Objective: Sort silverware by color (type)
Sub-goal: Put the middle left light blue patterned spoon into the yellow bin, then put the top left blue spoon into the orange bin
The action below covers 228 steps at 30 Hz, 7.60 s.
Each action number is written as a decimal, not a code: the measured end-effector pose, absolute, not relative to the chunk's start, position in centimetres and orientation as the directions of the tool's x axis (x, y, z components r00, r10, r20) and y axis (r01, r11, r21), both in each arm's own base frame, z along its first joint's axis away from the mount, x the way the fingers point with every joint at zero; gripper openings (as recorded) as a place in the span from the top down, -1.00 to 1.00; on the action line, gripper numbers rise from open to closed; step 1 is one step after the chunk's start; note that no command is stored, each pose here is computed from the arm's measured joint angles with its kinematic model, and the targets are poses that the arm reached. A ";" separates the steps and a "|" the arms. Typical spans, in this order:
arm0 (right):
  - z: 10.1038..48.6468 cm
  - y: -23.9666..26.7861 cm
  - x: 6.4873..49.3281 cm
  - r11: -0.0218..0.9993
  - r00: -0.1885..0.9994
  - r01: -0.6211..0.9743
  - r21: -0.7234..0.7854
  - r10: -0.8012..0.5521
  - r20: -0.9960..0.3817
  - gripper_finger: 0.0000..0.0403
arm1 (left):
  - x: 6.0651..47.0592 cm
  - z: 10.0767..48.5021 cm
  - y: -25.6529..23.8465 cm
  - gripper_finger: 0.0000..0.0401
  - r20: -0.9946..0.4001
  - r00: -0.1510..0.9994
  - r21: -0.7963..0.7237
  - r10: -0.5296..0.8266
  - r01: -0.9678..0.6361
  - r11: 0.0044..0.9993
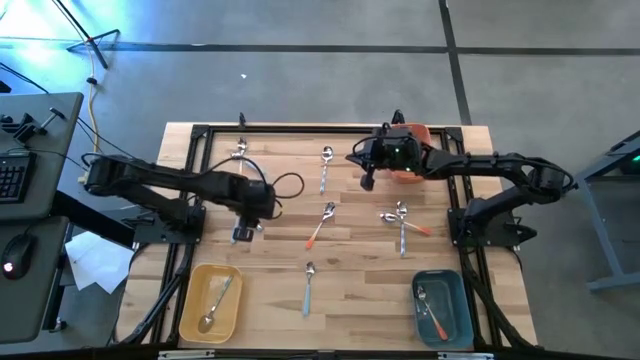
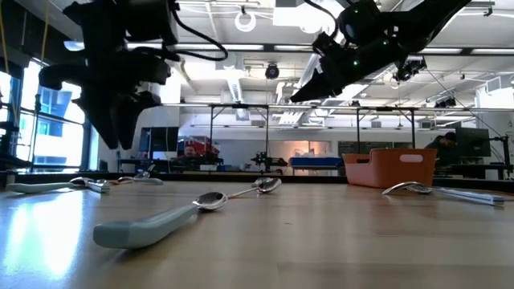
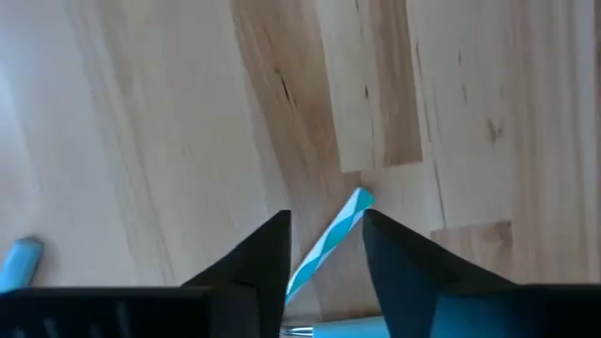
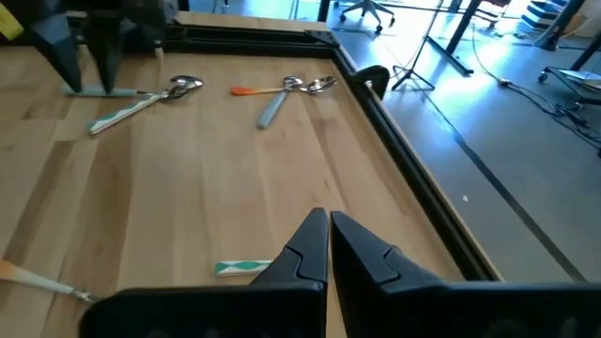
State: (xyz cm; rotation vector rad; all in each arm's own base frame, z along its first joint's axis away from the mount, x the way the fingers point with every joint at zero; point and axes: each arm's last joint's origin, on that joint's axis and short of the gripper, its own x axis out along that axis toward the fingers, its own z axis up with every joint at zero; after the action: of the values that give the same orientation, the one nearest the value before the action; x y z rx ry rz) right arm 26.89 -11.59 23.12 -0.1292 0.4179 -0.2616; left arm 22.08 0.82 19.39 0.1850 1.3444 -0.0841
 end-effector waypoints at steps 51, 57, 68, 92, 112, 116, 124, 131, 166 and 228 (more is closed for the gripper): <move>23.0 -10.1 27.4 0.956 0.875 0.202 -0.212 -0.274 -0.400 1.00 | 25.5 17.8 0.9 0.96 -0.977 -0.049 0.180 0.208 0.336 0.924; 23.0 -10.1 27.4 0.955 0.875 0.195 -0.225 -0.273 -0.400 1.00 | 26.7 22.3 0.3 0.96 -0.996 -0.053 0.074 0.076 0.051 0.996; 22.5 -10.0 27.2 0.961 0.854 0.189 -0.204 -0.264 -0.448 1.00 | 28.2 27.8 -6.2 0.96 -0.987 0.097 -0.158 -0.127 -0.475 0.865; 19.7 -8.0 26.5 0.972 0.832 0.217 -0.094 -0.234 -0.502 1.00 | 18.6 22.1 -19.7 0.95 -1.000 -0.004 0.007 0.007 -0.853 0.521; 20.3 -6.6 27.2 0.971 0.869 0.185 -0.153 -0.234 -0.435 1.00 | 18.5 17.9 -18.1 0.74 -1.000 -0.019 0.007 -0.012 -0.776 0.631; 20.5 -6.6 27.3 0.970 0.876 0.183 -0.162 -0.236 -0.420 1.00 | 18.5 17.9 -18.1 0.57 -1.000 -0.019 0.006 -0.012 -0.745 0.667; 20.9 -7.0 27.4 0.959 0.887 0.165 -0.233 -0.247 -0.391 1.00 | 19.3 19.8 -18.6 0.38 -1.000 0.016 -0.029 -0.024 -0.608 0.793; 22.0 -8.0 27.7 0.944 0.884 0.173 -0.280 -0.274 -0.378 1.00 | 21.5 24.3 -18.3 0.42 -0.992 0.122 -0.035 0.021 -0.437 0.899; 23.4 -12.0 23.6 0.943 0.957 0.107 -0.315 -0.183 -0.224 1.00 | 24.7 22.8 14.0 0.85 -0.998 -0.022 0.048 0.053 0.195 0.980; 26.9 -6.0 20.0 0.920 0.903 0.249 -0.301 -0.333 -0.271 1.00 | 31.0 24.1 10.5 0.83 -0.899 0.319 0.272 0.300 -0.132 0.953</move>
State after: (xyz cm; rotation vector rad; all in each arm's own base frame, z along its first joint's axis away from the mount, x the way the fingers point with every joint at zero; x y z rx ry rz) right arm 19.98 -6.02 26.92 -0.2643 0.3246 -0.3047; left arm 30.99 10.53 24.12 0.1588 1.2141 0.2855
